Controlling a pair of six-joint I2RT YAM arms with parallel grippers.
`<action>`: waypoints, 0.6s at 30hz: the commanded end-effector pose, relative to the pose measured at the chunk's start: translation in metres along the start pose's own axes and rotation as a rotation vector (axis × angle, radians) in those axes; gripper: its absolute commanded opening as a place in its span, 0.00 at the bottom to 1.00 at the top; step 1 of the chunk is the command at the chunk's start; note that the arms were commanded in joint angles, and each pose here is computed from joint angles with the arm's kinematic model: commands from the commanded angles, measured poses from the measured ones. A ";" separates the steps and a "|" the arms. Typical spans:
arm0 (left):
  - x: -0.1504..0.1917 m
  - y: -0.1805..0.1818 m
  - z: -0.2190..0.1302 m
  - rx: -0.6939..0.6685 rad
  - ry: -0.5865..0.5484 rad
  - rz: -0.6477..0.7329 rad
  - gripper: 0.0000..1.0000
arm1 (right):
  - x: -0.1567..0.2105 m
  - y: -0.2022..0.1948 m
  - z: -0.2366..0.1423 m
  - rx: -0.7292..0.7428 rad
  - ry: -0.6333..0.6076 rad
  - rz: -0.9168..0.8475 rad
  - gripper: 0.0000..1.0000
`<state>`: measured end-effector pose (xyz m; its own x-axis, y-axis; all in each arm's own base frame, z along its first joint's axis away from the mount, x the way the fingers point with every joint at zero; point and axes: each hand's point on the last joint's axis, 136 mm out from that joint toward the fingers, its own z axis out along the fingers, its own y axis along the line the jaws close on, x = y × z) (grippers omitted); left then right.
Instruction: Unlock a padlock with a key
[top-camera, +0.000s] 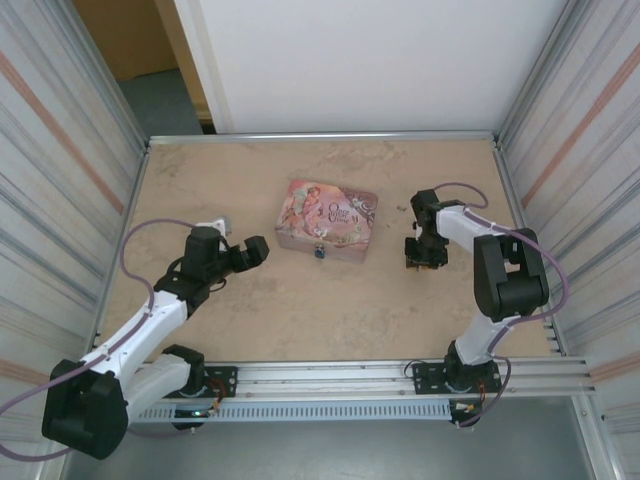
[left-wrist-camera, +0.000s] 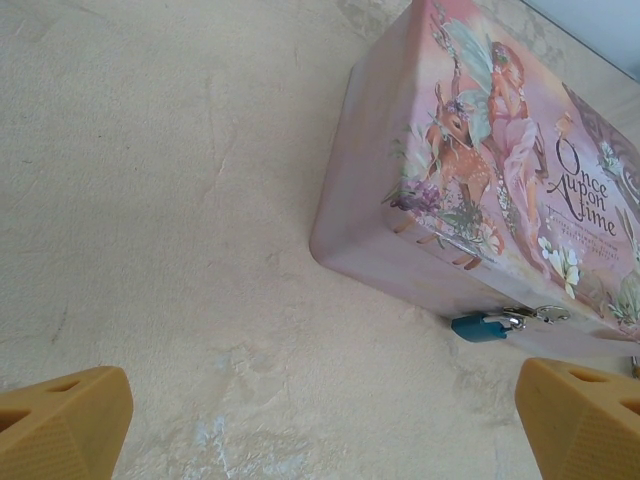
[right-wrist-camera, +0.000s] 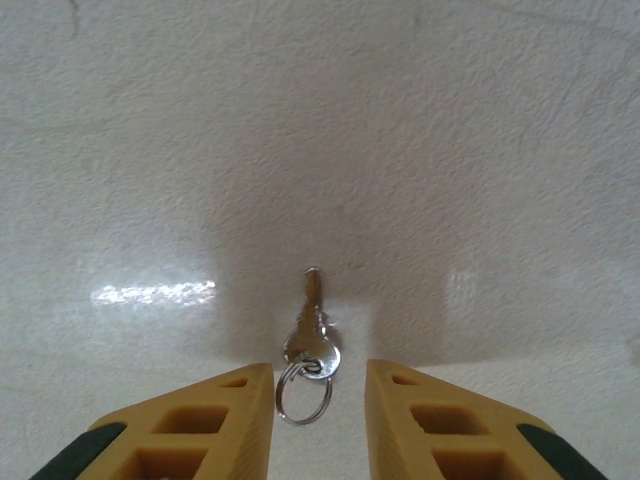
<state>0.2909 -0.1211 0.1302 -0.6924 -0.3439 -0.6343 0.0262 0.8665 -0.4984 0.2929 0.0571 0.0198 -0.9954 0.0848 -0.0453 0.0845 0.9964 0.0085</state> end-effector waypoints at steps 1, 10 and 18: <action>-0.003 0.006 -0.002 -0.033 -0.010 -0.013 0.99 | 0.000 -0.004 0.003 0.016 0.019 0.003 0.26; -0.001 0.008 -0.001 -0.037 -0.004 -0.014 0.99 | 0.001 -0.005 0.007 0.014 0.031 0.006 0.16; -0.002 0.007 -0.002 -0.033 -0.005 -0.015 0.99 | 0.004 -0.006 0.012 0.006 0.047 0.012 0.14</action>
<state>0.2894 -0.1192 0.1271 -0.6984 -0.3422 -0.6286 0.0146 0.8713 -0.4905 0.2926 0.0551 0.0159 -0.9951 0.0927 -0.0333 0.0924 0.9957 0.0089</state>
